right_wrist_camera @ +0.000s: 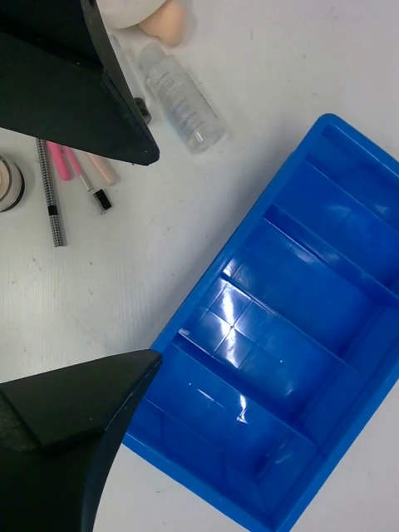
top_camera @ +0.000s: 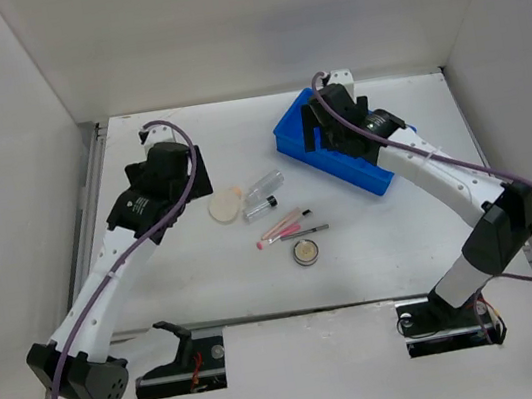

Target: Organize the makeup

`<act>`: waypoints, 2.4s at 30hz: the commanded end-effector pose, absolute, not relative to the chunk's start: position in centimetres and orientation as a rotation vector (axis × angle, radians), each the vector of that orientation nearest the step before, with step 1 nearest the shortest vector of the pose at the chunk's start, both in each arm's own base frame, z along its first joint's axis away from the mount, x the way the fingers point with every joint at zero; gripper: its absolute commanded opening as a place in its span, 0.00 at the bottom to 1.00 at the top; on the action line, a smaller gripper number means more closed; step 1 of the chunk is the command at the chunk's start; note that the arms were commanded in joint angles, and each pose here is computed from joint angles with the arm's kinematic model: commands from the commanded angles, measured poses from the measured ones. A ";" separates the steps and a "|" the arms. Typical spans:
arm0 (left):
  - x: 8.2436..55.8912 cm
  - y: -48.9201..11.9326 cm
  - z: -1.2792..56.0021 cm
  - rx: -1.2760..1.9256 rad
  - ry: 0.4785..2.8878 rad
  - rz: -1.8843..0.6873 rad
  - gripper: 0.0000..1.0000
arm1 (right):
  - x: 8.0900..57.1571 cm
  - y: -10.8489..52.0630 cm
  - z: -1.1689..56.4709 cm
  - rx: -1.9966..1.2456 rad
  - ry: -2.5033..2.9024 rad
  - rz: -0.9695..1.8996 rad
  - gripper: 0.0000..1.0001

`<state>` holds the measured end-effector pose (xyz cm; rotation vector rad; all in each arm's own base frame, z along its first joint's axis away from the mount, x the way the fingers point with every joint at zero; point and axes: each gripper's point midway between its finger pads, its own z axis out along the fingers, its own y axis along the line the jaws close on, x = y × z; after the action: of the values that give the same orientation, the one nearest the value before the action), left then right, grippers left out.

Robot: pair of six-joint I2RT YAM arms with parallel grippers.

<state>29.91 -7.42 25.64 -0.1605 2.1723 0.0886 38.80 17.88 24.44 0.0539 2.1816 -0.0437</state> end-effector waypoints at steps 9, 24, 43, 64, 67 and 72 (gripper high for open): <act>29.1 -7.7 23.5 -0.235 2.285 0.115 1.00 | 38.4 18.6 28.1 0.097 2.076 0.115 0.99; 28.8 -13.9 15.3 -0.373 2.461 0.102 0.89 | 35.3 20.1 26.1 0.082 2.119 0.261 0.88; 35.5 -17.9 9.2 -0.412 2.510 0.217 0.54 | 33.8 19.7 24.8 0.043 2.173 0.257 0.90; 34.1 -16.0 14.3 -0.292 2.470 0.289 0.00 | 34.0 19.4 25.0 0.051 2.173 0.234 0.90; 32.9 -16.2 17.7 -0.219 2.470 0.255 0.00 | 34.0 19.4 25.0 0.051 2.173 0.234 0.90; 33.4 -18.0 23.2 -0.062 2.427 0.119 0.00 | 34.2 18.8 25.8 0.076 2.144 0.209 0.91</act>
<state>34.23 -18.15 19.25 -0.1887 2.4486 0.1615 34.09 19.05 23.15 0.0445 2.2132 0.1923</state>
